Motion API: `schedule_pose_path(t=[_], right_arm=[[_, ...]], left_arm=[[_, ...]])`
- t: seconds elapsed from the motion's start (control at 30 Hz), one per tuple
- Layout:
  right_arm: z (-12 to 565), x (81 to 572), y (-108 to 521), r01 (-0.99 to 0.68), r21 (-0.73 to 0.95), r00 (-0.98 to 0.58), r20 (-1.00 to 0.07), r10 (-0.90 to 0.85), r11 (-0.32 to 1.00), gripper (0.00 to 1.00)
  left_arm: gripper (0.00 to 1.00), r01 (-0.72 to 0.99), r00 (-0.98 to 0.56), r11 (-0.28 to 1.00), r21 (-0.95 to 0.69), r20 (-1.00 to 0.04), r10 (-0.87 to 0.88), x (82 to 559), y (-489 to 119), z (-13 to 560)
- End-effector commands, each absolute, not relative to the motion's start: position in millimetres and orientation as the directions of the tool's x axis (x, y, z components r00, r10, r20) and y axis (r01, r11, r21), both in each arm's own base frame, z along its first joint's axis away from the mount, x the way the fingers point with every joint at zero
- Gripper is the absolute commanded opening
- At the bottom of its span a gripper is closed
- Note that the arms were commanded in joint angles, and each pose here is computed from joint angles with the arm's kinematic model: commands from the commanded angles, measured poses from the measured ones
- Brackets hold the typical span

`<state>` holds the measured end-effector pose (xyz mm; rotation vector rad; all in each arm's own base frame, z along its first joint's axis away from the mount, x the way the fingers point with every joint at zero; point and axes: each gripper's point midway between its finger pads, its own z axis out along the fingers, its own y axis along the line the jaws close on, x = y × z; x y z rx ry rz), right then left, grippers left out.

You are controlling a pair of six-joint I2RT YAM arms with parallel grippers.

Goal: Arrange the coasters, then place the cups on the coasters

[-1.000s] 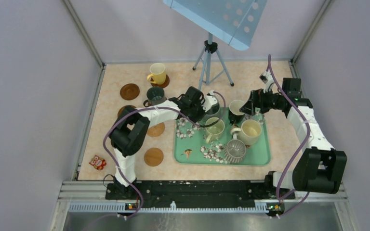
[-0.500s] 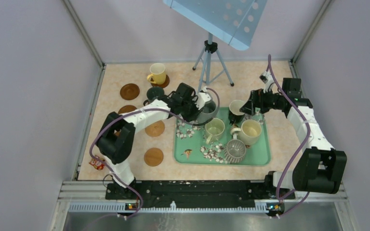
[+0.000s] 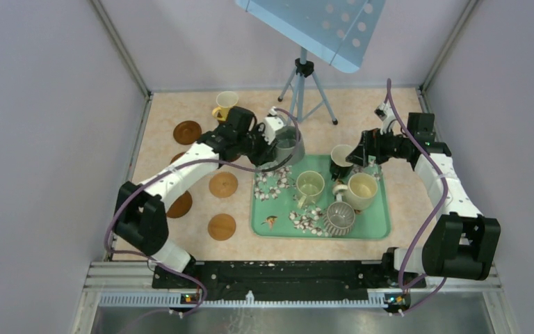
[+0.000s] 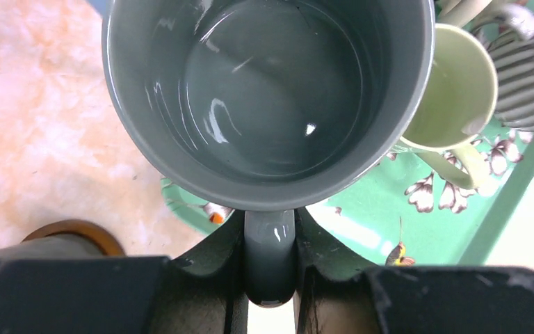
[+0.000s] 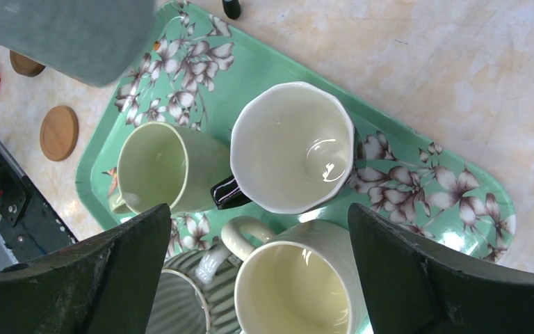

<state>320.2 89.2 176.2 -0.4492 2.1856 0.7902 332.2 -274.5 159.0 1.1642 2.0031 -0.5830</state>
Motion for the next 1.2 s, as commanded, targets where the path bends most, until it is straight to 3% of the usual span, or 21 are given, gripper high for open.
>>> schedule_pose_path(t=[0.0, 0.33, 0.67, 1.17], right_arm=[[196, 329, 88, -0.573, 0.357, -0.596, -0.799, -0.077, 0.738, 0.96], [198, 328, 89, -0.58, 0.359, -0.598, -0.797, -0.083, 0.732, 0.96], [205, 329, 89, -0.591, 0.35, -0.59, -0.802, -0.094, 0.727, 0.96], [197, 335, 87, -0.572, 0.36, -0.604, -0.793, -0.082, 0.737, 0.96]], left_arm=[[0.0, 0.882, -0.165, 0.47, 0.042, -0.906, 0.39, 339, -263, 258], [0.0, 0.733, -0.193, 0.674, 0.098, -0.919, 0.343, 394, -111, 296], [0.0, 0.579, -0.256, 0.803, 0.143, -0.903, 0.346, 455, 39, 270], [0.0, 0.59, -0.291, 0.788, 0.174, -0.865, 0.409, 515, 102, 187]])
